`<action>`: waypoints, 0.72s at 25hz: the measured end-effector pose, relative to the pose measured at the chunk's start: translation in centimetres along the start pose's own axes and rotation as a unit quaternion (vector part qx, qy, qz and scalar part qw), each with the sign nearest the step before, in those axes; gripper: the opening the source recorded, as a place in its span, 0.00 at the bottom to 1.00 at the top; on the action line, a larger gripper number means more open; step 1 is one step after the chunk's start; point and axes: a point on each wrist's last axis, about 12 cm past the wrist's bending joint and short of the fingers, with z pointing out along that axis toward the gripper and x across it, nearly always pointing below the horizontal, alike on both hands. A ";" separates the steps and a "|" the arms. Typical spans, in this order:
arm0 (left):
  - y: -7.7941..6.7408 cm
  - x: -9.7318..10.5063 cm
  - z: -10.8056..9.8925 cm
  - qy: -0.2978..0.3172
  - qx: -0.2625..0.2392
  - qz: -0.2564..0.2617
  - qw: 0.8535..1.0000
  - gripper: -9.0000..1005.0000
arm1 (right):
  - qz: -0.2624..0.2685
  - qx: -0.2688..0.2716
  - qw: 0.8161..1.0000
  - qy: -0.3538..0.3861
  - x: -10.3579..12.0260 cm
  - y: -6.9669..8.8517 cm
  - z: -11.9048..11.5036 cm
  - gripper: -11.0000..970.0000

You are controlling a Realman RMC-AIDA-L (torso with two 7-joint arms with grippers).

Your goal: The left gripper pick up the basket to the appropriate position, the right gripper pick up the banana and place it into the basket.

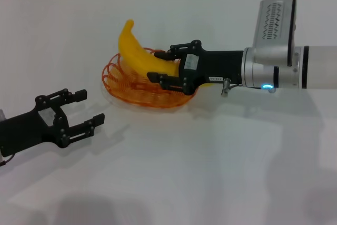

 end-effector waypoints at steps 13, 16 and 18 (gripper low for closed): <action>-0.1 0.3 -0.4 0.002 -0.005 -0.003 1.000 0.73 | 0.032 -0.012 0.999 -0.016 -0.2 -0.1 -1.4 0.88; -0.1 0.4 -0.6 0.004 -0.008 -0.005 1.000 0.73 | 0.040 -0.010 0.999 -0.031 0.4 -0.2 -4.1 0.88; -0.2 0.5 -0.8 0.003 -0.011 -0.007 1.000 0.73 | 0.042 -0.005 0.998 -0.043 0.8 -0.1 -6.2 0.88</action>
